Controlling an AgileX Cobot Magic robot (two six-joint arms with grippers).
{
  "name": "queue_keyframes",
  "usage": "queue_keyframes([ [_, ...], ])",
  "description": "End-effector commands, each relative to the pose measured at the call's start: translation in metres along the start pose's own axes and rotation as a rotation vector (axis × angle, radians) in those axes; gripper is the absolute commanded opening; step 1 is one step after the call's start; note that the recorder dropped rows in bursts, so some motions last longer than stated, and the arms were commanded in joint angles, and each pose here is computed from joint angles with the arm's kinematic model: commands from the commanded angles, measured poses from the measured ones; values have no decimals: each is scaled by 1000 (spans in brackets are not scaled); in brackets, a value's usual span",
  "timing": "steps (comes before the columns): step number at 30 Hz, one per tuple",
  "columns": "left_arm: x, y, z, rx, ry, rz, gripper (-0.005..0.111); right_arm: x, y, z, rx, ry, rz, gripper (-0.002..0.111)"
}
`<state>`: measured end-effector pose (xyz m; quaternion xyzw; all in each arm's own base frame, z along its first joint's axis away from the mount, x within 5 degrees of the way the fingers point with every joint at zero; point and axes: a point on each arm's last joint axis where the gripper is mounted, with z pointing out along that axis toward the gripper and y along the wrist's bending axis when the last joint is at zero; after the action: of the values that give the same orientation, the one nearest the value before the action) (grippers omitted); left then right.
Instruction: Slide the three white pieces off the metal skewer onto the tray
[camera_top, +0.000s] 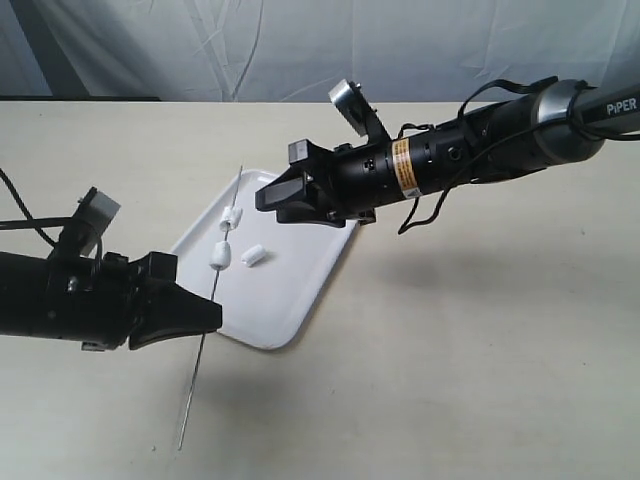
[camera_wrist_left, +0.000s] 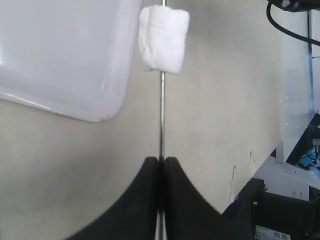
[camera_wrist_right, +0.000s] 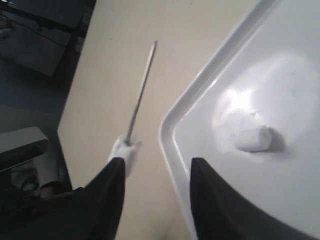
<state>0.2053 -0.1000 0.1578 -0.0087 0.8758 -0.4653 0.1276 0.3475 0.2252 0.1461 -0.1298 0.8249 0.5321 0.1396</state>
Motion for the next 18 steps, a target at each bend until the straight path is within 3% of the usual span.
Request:
queue_keyframes([
  [1, -2, -1, -1, 14, -30, -4, 0, -1, 6, 1, -57, 1, 33, 43],
  [5, -3, -4, -1, 41, -42, -12, 0, 3, 11, 6, -68, 15, 34, 35],
  [18, -2, -6, -1, 69, -26, -8, 0, 8, 22, 16, -118, 20, 37, 35],
])
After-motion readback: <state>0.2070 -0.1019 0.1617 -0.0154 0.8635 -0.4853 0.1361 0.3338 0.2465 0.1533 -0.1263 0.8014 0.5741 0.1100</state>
